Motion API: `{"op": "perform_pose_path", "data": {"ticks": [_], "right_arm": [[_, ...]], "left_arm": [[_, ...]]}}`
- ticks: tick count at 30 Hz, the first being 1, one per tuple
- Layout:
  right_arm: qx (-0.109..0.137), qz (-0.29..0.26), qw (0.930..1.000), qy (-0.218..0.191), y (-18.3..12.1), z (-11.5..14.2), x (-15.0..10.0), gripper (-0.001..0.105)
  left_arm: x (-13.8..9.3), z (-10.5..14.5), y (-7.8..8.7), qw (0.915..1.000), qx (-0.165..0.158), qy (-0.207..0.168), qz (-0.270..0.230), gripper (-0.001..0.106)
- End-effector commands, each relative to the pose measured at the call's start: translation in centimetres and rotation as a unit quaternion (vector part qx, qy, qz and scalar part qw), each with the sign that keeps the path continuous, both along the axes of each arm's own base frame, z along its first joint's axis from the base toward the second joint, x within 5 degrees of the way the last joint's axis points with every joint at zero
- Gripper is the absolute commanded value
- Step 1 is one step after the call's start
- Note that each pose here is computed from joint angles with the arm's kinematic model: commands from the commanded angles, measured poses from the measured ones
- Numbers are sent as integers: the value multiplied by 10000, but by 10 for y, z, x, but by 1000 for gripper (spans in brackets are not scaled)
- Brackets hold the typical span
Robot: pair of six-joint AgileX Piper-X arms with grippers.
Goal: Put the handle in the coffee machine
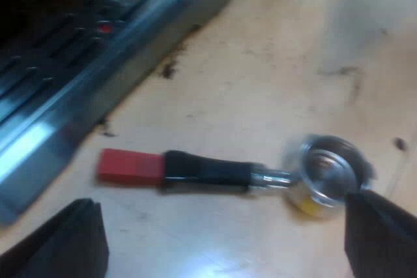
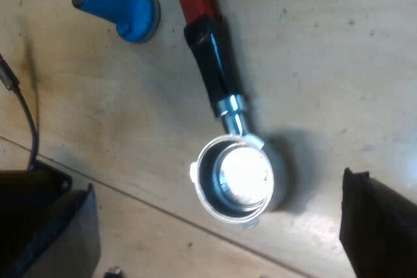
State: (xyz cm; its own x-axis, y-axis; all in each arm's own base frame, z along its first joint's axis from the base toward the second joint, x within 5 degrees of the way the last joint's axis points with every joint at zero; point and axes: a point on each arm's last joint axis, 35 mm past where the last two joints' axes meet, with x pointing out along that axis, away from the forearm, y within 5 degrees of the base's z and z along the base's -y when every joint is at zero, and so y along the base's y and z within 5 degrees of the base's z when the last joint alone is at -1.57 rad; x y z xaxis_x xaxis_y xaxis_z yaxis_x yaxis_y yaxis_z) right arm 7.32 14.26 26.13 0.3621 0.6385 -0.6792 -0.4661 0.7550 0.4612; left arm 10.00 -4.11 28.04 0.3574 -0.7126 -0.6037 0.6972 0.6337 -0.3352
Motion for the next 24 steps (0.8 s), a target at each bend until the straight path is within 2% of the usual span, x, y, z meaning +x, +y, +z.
{"op": "perform_pose_path", "data": {"ticks": [1, 5, 9, 11, 12, 18, 20, 21, 24], "right_arm": [[141, -374, 9986, 337, 10, -1, -5, 77], [245, -607, 9952, 731, 22, 1, -11, 77], [340, -1001, 9895, 981, 34, 6, -11, 77], [438, -1418, 9801, 1316, 42, 6, -9, 77], [449, -1476, 9785, 1368, 43, 6, -8, 77], [324, -1986, 9569, 2095, 57, -11, -6, 77], [266, -2146, 9462, 2408, 61, -17, -6, 77], [248, -2170, 9438, 2481, 62, -19, -6, 77], [193, -2424, 9272, 2849, 66, -27, -5, 77]], "left_arm": [[-5, 0, -2, 9993, 14, 19, -370, 77], [-12, -3, -4, 9960, 129, -33, -884, 77], [-15, -4, -6, 9930, 157, -52, -1172, 77], [-17, -4, -9, 9900, 187, -166, -1392, 77], [-17, -3, -10, 9896, 186, -176, -1418, 77], [-21, -3, -17, 9819, 175, -198, -1874, 77], [-23, -4, -19, 9799, 216, -209, -1974, 77], [-23, -4, -19, 9796, 222, -211, -1987, 77], [-23, -4, -20, 9786, 238, -230, -2031, 77]]}}
